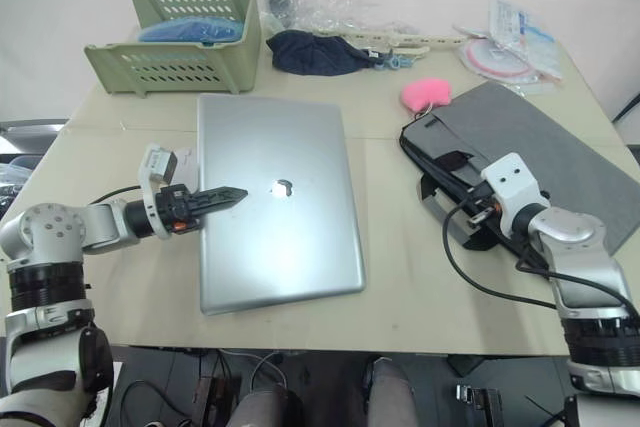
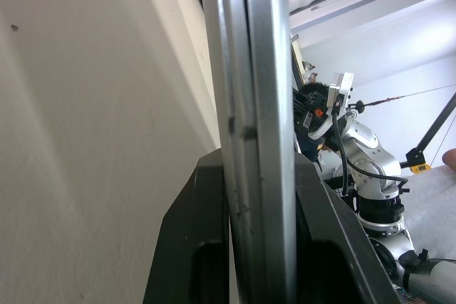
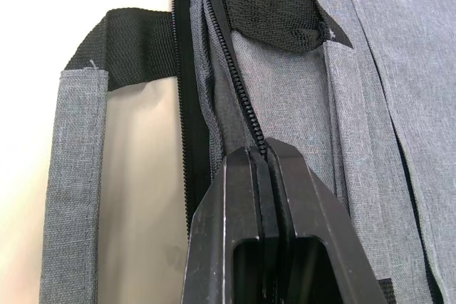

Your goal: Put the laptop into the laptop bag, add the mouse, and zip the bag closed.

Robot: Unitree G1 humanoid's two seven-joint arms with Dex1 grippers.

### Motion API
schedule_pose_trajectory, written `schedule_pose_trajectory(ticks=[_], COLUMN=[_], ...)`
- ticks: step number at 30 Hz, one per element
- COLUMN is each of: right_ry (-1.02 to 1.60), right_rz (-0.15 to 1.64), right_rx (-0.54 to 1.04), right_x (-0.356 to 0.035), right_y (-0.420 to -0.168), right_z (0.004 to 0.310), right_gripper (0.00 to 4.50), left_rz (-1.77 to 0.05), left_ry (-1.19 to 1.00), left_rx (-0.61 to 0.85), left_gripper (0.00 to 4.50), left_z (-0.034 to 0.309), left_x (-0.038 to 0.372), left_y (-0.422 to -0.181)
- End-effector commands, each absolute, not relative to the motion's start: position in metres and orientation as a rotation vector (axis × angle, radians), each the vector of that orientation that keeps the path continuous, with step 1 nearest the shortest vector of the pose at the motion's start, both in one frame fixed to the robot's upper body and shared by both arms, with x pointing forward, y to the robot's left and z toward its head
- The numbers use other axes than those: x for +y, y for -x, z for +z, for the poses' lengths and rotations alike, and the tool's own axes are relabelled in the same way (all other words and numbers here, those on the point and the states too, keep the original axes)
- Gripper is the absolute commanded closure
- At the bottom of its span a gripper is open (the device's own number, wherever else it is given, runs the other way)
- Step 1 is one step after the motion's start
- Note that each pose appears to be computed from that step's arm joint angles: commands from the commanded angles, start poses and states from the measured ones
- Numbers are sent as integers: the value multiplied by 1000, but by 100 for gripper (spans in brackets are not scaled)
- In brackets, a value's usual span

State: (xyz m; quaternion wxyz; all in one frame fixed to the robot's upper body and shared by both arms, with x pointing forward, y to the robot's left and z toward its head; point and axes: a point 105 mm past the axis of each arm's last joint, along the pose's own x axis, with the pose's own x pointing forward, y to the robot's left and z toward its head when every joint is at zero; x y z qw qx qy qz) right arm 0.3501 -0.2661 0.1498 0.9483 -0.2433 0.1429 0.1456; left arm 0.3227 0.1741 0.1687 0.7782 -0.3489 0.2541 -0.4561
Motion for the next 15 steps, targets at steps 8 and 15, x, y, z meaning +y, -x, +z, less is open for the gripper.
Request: schedule_pose_trajectory(ticks=[8, 15], right_ry=[466, 441], right_rz=[351, 348], right_rx=[146, 179], right_x=[-234, -218], right_y=[-352, -353], right_z=[214, 236], right_gripper=[445, 445], left_rz=[-1015, -1014], left_ry=[698, 705], left_rx=[493, 491], left_gripper=[406, 406], left_z=[180, 178], left_x=[170, 168], left_y=[-320, -320])
